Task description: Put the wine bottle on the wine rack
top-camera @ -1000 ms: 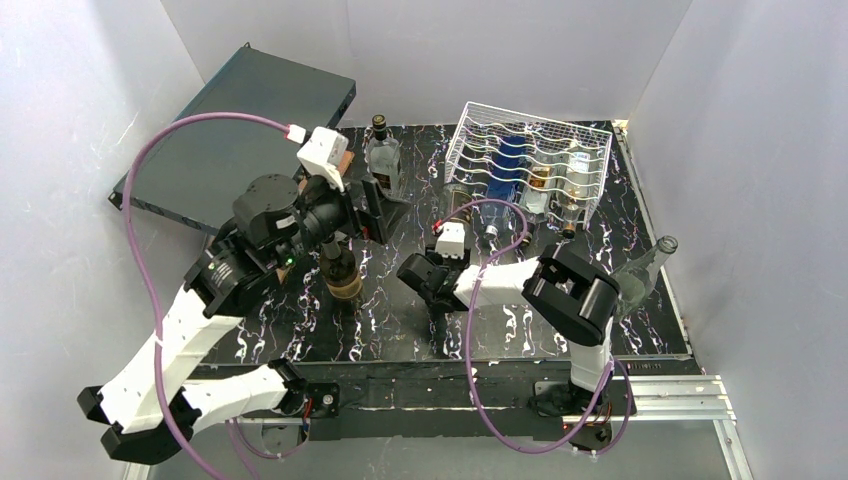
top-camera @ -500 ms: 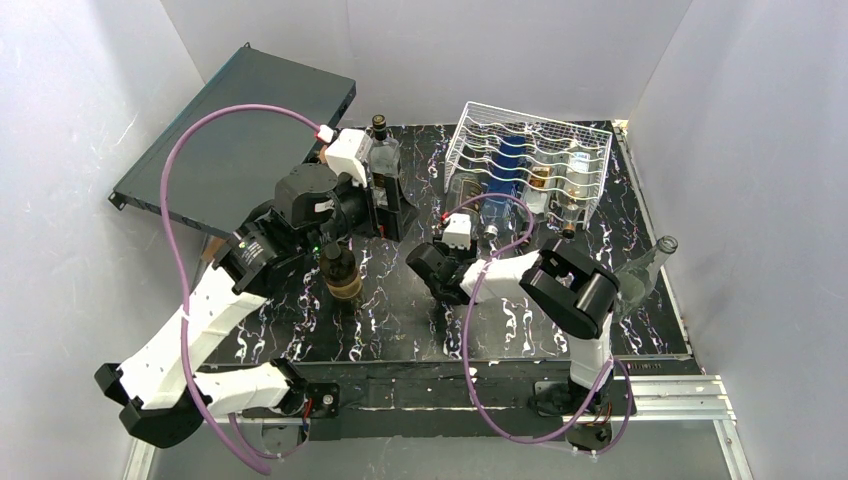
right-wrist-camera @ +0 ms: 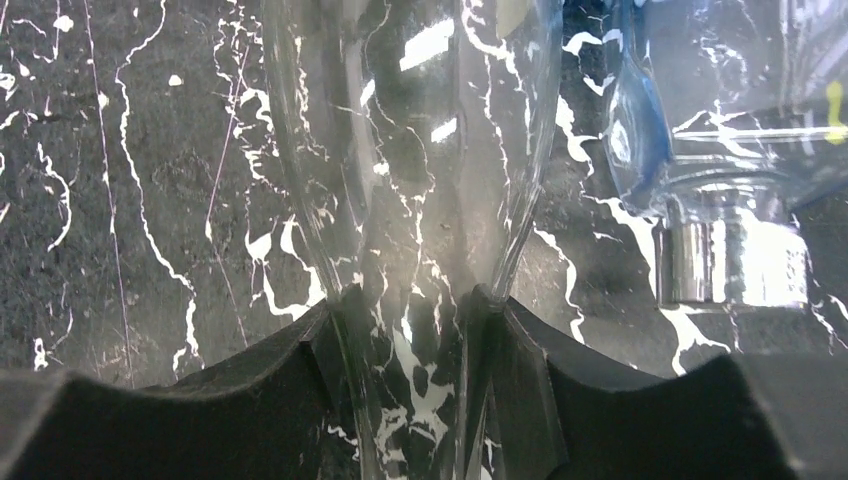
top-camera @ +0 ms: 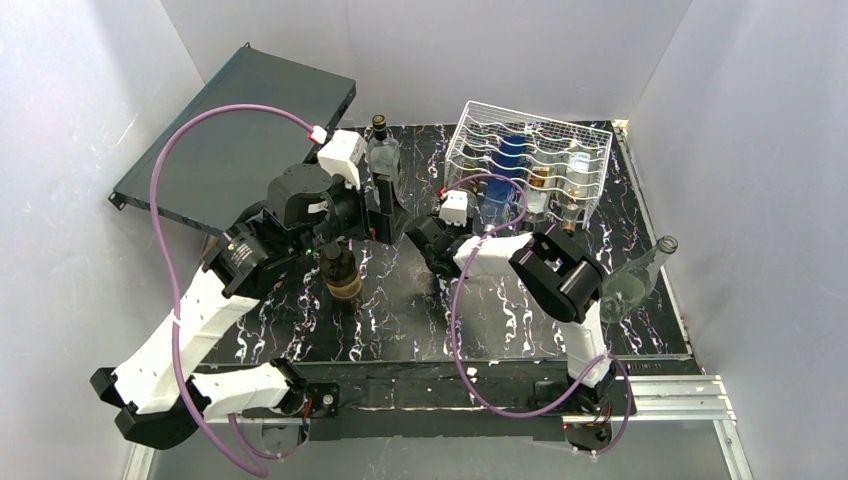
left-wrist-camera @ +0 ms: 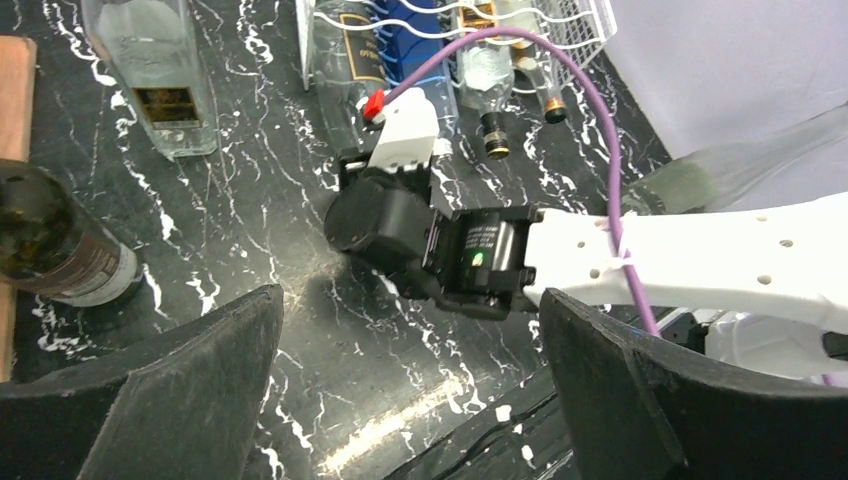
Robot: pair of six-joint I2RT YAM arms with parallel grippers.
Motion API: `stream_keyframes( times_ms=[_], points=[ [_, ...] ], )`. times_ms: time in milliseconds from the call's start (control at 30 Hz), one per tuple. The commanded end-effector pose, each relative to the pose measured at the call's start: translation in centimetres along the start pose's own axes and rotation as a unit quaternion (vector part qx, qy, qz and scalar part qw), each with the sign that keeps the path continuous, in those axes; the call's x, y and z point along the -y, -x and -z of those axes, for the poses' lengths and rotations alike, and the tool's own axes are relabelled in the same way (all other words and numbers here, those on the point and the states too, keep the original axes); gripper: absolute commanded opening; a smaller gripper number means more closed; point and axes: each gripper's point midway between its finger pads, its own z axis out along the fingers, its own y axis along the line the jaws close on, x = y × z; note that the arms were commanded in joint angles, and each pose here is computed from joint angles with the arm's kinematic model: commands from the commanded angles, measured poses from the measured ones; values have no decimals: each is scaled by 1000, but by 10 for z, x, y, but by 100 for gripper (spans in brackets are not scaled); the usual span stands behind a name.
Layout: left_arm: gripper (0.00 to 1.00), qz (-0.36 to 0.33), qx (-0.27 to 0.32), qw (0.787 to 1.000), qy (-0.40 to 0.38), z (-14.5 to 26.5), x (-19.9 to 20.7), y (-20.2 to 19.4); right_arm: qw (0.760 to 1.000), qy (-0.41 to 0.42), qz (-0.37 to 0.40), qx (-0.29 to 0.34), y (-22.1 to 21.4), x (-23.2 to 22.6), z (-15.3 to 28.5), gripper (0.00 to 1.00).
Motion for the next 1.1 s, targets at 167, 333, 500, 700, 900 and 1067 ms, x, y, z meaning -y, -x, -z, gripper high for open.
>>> stream_keyframes(
  times_ms=[167, 333, 500, 700, 900, 1067],
  points=[
    [99, -35, -48, 997, 49, 5, -19, -14, 993, 117, -14, 0, 57, -26, 36, 94],
    [99, -59, -88, 992, 72, -10, -24, -20, 979, 190, 50, -47, 83, -14, 78, 98],
    [100, -67, -112, 987, 94, -29, -25, -19, 980, 187, 17, -70, 128, 54, 88, 98],
    [99, -47, -157, 979, 119, -68, -29, -47, 982, 152, -76, -86, 176, 164, 49, 98],
    [99, -25, -239, 969, 61, -131, -7, -106, 960, 222, -155, -70, 227, 190, 50, 98],
    [100, -96, -292, 946, 99, -181, -9, -160, 942, 293, -160, -7, 259, 178, 84, 98]
  ],
)
